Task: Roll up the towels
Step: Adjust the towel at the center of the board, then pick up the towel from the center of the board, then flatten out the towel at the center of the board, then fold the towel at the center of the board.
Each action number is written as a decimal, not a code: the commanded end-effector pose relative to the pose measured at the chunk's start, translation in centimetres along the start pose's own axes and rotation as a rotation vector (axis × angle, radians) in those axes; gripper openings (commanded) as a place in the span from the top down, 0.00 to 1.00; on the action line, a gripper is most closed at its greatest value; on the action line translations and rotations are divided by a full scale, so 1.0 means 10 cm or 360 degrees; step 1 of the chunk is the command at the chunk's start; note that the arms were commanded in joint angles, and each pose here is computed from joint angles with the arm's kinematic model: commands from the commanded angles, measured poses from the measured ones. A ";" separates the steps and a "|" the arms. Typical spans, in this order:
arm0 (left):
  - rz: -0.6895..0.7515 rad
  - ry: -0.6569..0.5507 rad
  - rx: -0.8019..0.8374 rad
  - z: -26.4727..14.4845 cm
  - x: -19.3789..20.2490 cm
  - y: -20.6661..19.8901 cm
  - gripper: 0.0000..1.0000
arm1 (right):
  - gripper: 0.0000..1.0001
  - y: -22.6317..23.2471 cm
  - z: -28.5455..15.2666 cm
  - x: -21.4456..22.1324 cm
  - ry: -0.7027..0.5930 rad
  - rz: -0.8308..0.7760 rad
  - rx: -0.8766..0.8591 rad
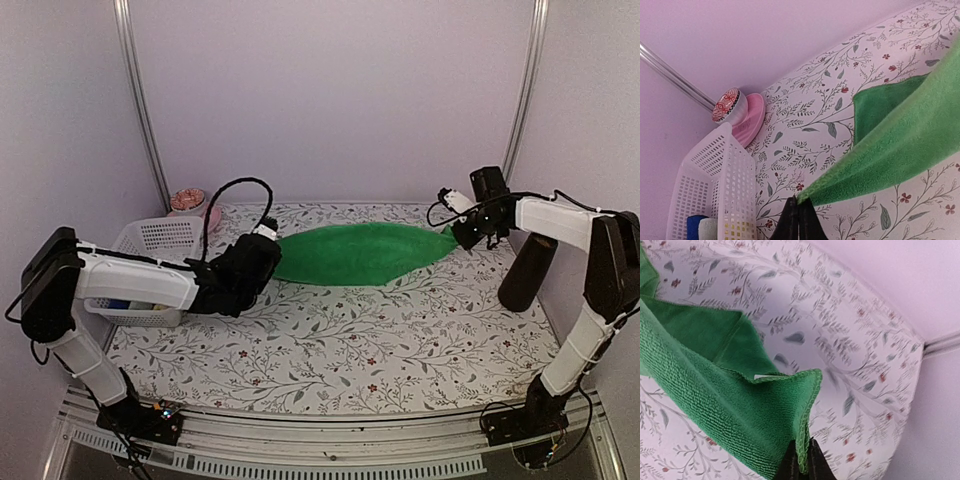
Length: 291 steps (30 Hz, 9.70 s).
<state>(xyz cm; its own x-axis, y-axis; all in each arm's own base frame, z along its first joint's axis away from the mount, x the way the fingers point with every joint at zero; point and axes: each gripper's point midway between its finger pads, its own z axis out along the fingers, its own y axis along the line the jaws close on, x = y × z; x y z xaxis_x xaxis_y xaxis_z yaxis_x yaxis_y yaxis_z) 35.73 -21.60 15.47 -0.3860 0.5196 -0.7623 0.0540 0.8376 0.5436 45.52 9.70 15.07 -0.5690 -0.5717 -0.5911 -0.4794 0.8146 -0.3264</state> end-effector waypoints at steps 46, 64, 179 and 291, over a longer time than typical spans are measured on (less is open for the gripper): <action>0.0184 0.0102 0.0153 0.08 0.23 -0.50 1.00 | 0.70 0.92 0.59 0.67 0.0274 -0.0696 -0.0349; 0.0208 0.0128 0.0167 0.10 0.27 -0.56 1.00 | 0.58 0.74 0.39 0.51 0.0150 -0.0720 -0.0174; 0.0583 0.0308 -0.0242 2.06 -0.02 0.54 1.00 | 0.98 -0.14 0.85 -0.69 -0.0318 -0.0579 0.0131; 0.0257 0.0538 0.0225 0.29 0.10 0.37 0.03 | 0.41 0.86 -0.32 -0.24 -0.0223 -0.0368 -0.0502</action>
<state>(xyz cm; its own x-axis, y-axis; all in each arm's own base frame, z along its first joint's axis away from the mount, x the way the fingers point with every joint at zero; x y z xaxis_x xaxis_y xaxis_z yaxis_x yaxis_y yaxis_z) 36.27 -16.35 14.42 -0.6623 0.6017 -0.4464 0.3077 0.7617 0.5702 38.44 17.12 16.17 -0.1165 -0.8038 -0.5834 -0.8396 0.3935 -0.3745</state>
